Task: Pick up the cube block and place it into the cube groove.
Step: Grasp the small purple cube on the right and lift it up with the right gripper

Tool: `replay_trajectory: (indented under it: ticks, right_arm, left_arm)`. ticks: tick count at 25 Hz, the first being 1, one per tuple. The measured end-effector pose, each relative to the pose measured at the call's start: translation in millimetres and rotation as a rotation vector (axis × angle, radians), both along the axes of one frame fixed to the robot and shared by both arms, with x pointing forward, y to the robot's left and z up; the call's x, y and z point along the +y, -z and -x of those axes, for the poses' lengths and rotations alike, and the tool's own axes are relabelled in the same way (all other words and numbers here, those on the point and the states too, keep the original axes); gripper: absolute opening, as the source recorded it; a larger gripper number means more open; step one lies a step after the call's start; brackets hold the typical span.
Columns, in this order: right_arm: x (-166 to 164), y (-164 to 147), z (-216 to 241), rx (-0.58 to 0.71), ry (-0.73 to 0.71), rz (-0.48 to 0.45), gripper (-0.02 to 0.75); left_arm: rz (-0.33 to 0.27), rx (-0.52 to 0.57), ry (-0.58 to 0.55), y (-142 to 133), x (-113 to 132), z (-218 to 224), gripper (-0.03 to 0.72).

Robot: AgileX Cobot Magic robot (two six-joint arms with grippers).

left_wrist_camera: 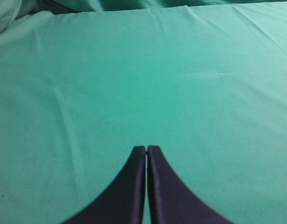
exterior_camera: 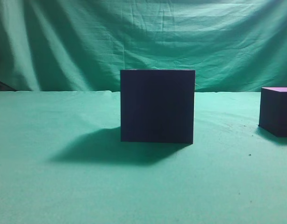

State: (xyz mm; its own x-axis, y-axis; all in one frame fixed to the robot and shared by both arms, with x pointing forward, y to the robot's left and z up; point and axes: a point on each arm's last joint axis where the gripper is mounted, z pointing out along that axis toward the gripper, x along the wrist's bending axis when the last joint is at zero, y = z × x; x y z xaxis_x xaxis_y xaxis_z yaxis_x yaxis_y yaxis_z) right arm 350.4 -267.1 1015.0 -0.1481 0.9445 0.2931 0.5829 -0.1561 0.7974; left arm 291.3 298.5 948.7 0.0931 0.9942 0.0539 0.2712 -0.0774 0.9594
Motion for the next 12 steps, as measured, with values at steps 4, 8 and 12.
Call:
replay_trajectory:
  ticks: [4,8,12]
  right_arm:
    - [9,3,-18,0.243,-0.111,0.046,0.05]
    - [20,-13,-39,0.344,-0.314,0.129,0.0]
    - [33,-33,-65,0.445,-0.393,0.159,0.0]
  left_arm:
    - [0.0,0.0,0.0,0,0,0,0.0]
    - [0.0,0.0,0.0,0,0,0,0.0]
    - [0.0,0.0,0.0,0,0,0,0.0]
